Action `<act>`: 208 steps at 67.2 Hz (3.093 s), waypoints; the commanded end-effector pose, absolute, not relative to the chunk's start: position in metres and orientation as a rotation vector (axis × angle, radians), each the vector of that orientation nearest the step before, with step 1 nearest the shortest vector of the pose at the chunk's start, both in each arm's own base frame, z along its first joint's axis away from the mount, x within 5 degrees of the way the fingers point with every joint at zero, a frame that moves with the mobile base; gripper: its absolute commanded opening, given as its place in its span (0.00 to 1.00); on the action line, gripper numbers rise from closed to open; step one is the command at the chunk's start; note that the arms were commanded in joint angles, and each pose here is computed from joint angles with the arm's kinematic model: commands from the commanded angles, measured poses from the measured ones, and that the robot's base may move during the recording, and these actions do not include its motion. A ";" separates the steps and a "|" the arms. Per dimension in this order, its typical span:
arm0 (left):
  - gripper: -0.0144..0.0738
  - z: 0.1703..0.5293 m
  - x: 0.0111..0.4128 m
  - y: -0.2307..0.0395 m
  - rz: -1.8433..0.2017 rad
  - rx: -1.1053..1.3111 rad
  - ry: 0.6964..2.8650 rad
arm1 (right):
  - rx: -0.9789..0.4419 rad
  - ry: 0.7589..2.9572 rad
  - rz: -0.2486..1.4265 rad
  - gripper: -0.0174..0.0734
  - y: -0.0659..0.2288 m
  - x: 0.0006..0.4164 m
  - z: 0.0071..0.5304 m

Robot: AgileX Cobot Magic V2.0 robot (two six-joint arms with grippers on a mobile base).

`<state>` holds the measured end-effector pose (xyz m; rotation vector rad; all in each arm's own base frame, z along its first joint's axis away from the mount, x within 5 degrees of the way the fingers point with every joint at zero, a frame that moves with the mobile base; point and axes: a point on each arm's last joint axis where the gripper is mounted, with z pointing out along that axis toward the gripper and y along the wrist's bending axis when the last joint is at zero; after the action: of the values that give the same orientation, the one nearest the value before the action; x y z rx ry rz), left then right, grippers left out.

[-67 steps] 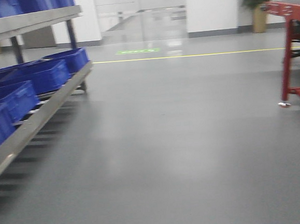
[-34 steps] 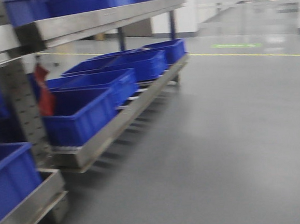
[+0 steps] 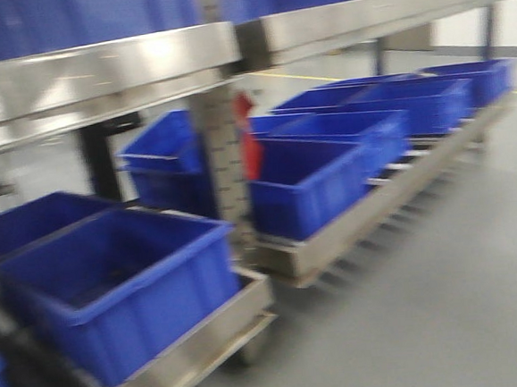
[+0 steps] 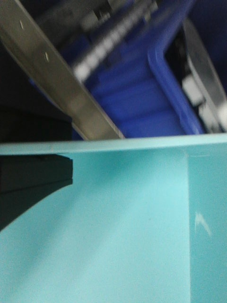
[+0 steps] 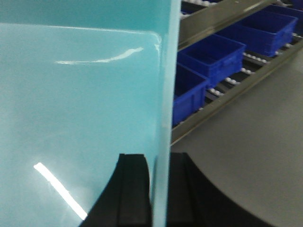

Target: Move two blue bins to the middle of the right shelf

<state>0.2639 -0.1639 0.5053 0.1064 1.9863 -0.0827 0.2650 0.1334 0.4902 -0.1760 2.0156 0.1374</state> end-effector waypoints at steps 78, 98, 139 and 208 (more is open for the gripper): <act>0.04 0.513 0.262 -0.164 -0.091 0.121 1.927 | -0.202 1.937 0.153 0.01 0.134 0.262 0.501; 0.04 0.513 0.262 -0.164 -0.091 0.121 1.927 | -0.202 1.937 0.153 0.01 0.134 0.262 0.501; 0.04 0.513 0.262 -0.164 -0.091 0.121 1.927 | -0.202 1.937 0.153 0.01 0.134 0.262 0.501; 0.04 0.513 0.262 -0.164 -0.091 0.121 1.927 | -0.202 1.937 0.153 0.01 0.134 0.262 0.501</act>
<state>0.2640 -0.1637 0.5054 0.1059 1.9848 -0.0799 0.2651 0.1335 0.4903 -0.1764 2.0139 0.1383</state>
